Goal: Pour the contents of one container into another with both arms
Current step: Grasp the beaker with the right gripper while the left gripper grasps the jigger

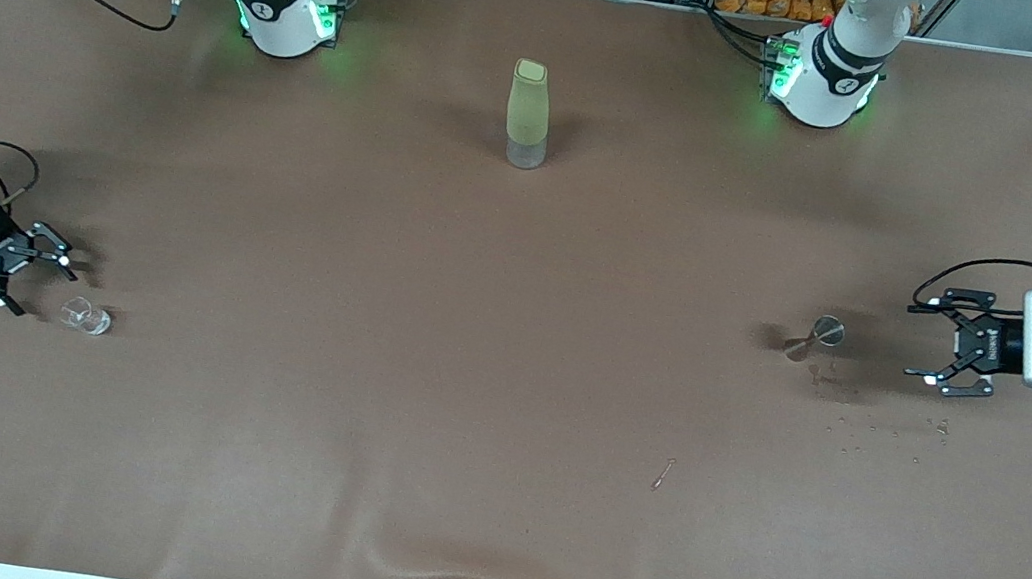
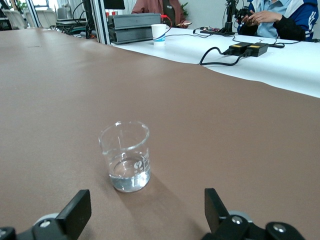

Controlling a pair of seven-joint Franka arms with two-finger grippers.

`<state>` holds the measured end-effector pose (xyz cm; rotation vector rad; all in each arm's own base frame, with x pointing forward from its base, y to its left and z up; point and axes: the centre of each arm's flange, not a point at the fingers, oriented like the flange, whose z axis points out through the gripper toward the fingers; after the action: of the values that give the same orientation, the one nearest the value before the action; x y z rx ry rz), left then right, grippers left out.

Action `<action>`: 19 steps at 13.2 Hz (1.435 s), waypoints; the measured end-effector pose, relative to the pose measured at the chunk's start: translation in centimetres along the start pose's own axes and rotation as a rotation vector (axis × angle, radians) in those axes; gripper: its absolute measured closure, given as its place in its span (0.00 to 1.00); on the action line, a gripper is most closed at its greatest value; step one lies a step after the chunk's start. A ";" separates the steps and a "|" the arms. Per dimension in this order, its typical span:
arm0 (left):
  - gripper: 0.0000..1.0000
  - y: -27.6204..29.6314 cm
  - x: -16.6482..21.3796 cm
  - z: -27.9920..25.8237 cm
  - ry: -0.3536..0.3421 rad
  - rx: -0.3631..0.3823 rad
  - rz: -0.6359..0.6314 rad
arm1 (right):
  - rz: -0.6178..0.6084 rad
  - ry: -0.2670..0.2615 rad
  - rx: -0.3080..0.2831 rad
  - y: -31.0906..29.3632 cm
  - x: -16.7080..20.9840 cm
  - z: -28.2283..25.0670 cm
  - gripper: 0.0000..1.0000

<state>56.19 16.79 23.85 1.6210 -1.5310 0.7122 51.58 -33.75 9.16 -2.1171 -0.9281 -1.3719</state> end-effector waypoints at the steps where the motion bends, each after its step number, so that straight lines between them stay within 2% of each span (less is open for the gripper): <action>1: 0.00 -0.1 -1.2 0.8 0.025 0.002 0.010 | 0.002 0.016 0.009 -0.3 -0.3 0.6 0.00; 6: 0.00 -0.3 -5.3 4.1 0.124 0.019 0.065 | 0.004 0.067 0.005 -1.0 -1.1 2.6 0.00; 10: 0.00 -0.4 -7.5 6.7 0.194 0.039 0.089 | -0.002 0.087 0.006 -1.2 -0.4 4.5 0.00; 16: 0.00 -0.3 -8.4 11.0 0.313 0.084 0.092 | -0.027 0.111 -0.016 -0.8 -0.2 5.9 0.00; 19: 0.00 -0.2 -8.2 12.5 0.342 0.085 0.090 | -0.026 0.119 -0.020 -1.1 -0.9 6.9 0.00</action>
<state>54.01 10.86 10.33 1.4100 -1.3442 1.0569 54.77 -28.60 5.54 -2.0192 -0.9001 -1.5080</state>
